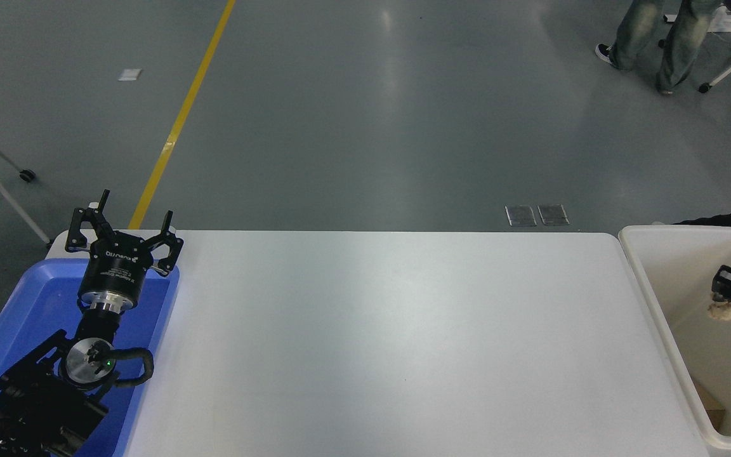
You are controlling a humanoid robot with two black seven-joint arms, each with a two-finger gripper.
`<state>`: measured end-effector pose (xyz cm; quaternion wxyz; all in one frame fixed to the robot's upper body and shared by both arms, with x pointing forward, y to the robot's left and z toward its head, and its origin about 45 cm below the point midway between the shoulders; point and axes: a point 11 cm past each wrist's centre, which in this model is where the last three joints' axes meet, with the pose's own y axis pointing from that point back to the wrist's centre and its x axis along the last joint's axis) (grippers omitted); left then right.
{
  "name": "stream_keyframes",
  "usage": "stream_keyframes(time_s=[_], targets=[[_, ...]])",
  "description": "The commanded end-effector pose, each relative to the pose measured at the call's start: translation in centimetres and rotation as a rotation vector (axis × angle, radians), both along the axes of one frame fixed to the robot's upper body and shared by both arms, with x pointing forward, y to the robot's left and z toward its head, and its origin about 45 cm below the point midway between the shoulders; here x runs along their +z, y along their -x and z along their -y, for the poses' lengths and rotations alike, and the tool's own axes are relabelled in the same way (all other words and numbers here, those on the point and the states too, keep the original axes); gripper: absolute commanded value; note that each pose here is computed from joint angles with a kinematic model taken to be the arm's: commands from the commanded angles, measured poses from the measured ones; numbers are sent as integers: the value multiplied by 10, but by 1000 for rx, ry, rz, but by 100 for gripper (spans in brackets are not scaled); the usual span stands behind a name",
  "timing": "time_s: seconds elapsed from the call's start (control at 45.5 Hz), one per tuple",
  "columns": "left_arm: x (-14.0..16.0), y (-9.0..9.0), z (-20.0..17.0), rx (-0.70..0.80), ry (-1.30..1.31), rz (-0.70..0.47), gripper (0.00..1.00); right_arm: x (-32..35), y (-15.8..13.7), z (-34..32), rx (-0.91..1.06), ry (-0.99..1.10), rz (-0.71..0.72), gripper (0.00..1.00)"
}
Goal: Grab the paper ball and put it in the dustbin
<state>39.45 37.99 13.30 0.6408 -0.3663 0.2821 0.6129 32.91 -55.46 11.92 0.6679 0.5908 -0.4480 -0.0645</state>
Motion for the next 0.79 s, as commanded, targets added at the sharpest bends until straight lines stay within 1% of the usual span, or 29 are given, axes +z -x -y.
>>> stream_keyframes(time_s=[0.0,0.044,0.066,0.088,0.505,0.681,0.769], targets=[[0,0,0,2,1,1,100,-26,12,-3,-61,11,42,0],[0,0,0,2,0,-1,100,-25,10,-2,-64,25,60,0],[0,0,0,2,0,-1,100,-25,9,-2,-65,28,65,63],[0,0,0,2,-1,0,100,-25,10,-2,-66,28,63,100],[0,0,0,2,-2,-2,100,-8,5,10,-84,38,98,100],[0,0,0,0,-2,-2,100,-8,-1,0,-59,11,94,100],[0,-1,1,-3,-2,0,100,14,-15,-13,-1,-42,100,100]])
